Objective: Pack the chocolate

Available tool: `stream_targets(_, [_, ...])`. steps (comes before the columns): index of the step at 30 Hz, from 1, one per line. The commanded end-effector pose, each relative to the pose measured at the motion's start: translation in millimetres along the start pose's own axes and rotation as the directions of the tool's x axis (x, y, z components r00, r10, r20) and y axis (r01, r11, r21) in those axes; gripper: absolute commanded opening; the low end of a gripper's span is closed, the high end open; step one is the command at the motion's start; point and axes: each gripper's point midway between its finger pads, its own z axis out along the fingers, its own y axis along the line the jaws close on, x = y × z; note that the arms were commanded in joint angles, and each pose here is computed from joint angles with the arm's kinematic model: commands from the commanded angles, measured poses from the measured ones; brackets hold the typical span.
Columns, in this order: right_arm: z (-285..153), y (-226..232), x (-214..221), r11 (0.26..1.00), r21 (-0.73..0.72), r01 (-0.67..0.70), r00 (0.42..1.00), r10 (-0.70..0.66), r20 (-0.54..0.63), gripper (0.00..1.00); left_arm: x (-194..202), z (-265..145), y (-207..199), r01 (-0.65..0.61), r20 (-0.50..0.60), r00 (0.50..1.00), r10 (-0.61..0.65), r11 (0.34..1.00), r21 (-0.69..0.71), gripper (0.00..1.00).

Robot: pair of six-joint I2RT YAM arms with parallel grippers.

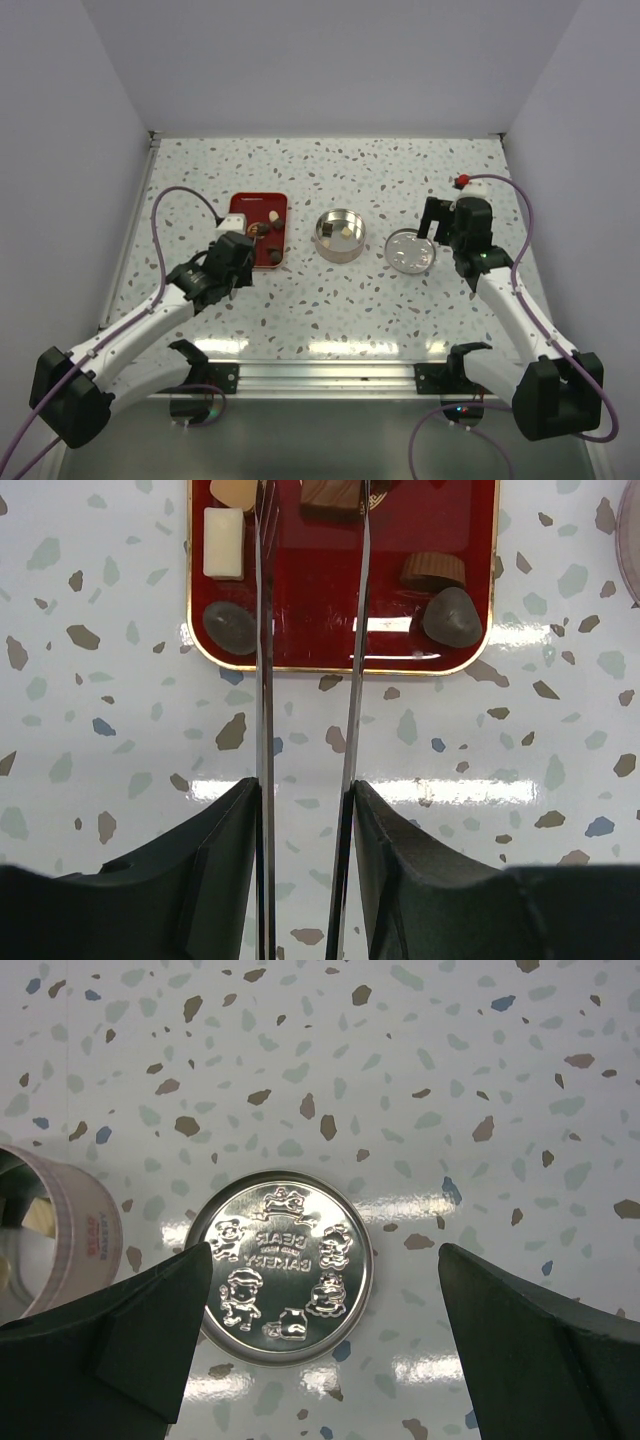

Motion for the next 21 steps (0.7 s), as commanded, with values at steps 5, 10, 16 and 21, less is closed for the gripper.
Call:
stream_targets(5, [-6, 4, -19, 1.000, -0.017, -0.007, 0.999, 0.008, 0.044, 0.99, -13, 7, -9, 0.008, 0.048, 0.999, -0.009, 1.000, 0.030, 0.47])
stream_targets(10, [-6, 4, -19, 1.000, -0.015, -0.007, 0.999, 0.008, 0.043, 0.99, -12, 7, -11, 0.007, 0.043, 0.999, -0.009, 0.999, 0.041, 0.38])
stream_targets(16, [-5, 5, -18, 1.000, -0.017, -0.007, 0.999, 0.008, 0.039, 0.99, -17, 0, -10, 0.006, 0.058, 0.998, -0.008, 0.999, 0.042, 0.25])
stream_targets(21, [-5, 5, -18, 1.000, -0.017, -0.007, 0.999, 0.008, 0.038, 0.99, -36, -15, -14, 0.017, 0.090, 0.996, -0.024, 0.997, 0.078, 0.25])
